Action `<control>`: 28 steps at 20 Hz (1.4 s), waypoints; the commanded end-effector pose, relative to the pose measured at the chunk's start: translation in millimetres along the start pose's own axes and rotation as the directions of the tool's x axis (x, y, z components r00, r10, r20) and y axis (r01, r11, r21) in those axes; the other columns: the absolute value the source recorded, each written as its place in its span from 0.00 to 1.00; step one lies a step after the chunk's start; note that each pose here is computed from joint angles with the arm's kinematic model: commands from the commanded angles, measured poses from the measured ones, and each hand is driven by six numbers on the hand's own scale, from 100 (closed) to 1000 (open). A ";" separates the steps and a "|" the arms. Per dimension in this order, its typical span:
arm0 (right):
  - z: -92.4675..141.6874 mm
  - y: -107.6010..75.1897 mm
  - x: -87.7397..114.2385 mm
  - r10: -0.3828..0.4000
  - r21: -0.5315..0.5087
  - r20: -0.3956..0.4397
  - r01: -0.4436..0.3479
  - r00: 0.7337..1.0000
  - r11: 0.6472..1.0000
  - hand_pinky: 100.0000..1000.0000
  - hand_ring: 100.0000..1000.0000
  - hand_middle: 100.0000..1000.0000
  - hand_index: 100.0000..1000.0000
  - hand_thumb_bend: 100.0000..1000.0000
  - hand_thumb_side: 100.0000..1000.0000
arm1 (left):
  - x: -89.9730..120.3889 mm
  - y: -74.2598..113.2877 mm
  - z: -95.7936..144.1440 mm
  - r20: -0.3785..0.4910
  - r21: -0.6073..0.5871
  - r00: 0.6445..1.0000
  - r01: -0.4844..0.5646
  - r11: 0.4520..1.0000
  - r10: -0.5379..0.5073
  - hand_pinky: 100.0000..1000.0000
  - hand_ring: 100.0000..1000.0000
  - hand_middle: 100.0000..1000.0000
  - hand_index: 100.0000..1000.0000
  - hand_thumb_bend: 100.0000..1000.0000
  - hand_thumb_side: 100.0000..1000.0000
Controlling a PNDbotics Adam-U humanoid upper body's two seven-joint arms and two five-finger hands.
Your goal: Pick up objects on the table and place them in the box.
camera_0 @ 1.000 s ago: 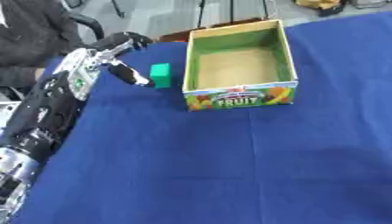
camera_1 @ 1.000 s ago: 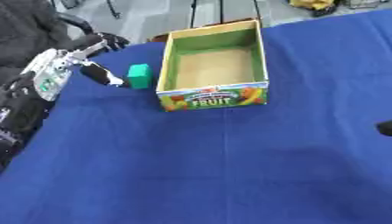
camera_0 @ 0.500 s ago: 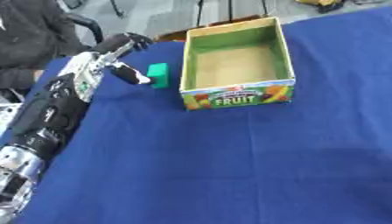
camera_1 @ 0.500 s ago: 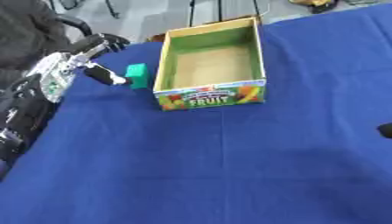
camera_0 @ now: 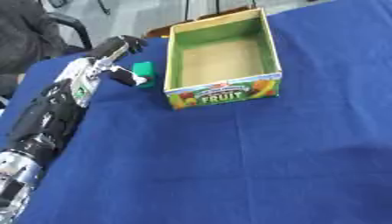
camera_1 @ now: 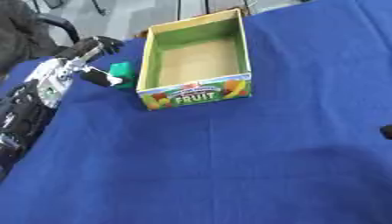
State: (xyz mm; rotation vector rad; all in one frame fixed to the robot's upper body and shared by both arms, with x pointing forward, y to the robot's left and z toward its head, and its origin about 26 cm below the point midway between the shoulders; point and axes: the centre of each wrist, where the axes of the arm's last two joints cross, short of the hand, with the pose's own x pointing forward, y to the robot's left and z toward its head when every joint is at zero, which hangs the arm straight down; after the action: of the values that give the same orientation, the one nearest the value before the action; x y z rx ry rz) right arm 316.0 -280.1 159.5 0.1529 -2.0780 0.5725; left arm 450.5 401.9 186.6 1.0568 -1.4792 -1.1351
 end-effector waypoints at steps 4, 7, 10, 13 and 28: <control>-3.0 -3.9 8.2 0.032 0.011 0.022 -0.032 0.999 0.999 0.74 0.68 0.53 0.64 0.00 1.00 | -16.0 21.5 7.8 -0.038 0.034 0.999 0.030 0.999 -0.029 0.71 0.69 0.64 0.87 0.49 0.18; -3.1 -3.8 8.4 0.034 0.011 0.022 -0.034 0.999 0.999 0.74 0.68 0.53 0.64 0.00 1.00 | -16.6 20.9 8.2 -0.041 0.029 0.999 0.030 0.999 -0.029 0.71 0.69 0.64 0.87 0.49 0.18; -3.1 -3.8 8.3 0.034 0.010 0.023 -0.035 0.999 0.999 0.74 0.68 0.53 0.64 0.00 1.00 | -17.1 19.3 8.7 -0.044 0.022 0.999 0.034 0.999 -0.033 0.70 0.68 0.62 0.86 0.49 0.18; -3.5 -3.6 8.6 0.035 0.010 0.024 -0.035 0.999 0.999 0.74 0.68 0.53 0.64 0.00 1.00 | -17.0 17.0 9.0 -0.044 0.013 0.998 0.039 0.999 -0.039 0.70 0.67 0.61 0.86 0.48 0.18; -3.6 -3.3 8.4 0.036 0.006 0.025 -0.036 0.999 0.999 0.74 0.68 0.53 0.64 0.00 1.00 | -14.9 7.2 8.8 -0.033 -0.020 0.998 0.045 0.999 -0.046 0.60 0.56 0.50 0.74 0.46 0.16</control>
State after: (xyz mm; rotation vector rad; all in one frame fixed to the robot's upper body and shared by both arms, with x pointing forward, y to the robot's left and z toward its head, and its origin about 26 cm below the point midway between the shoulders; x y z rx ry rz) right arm 316.2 -279.9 160.0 0.1394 -2.0806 0.5805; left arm 446.3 409.4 176.5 1.0552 -1.4279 -1.1531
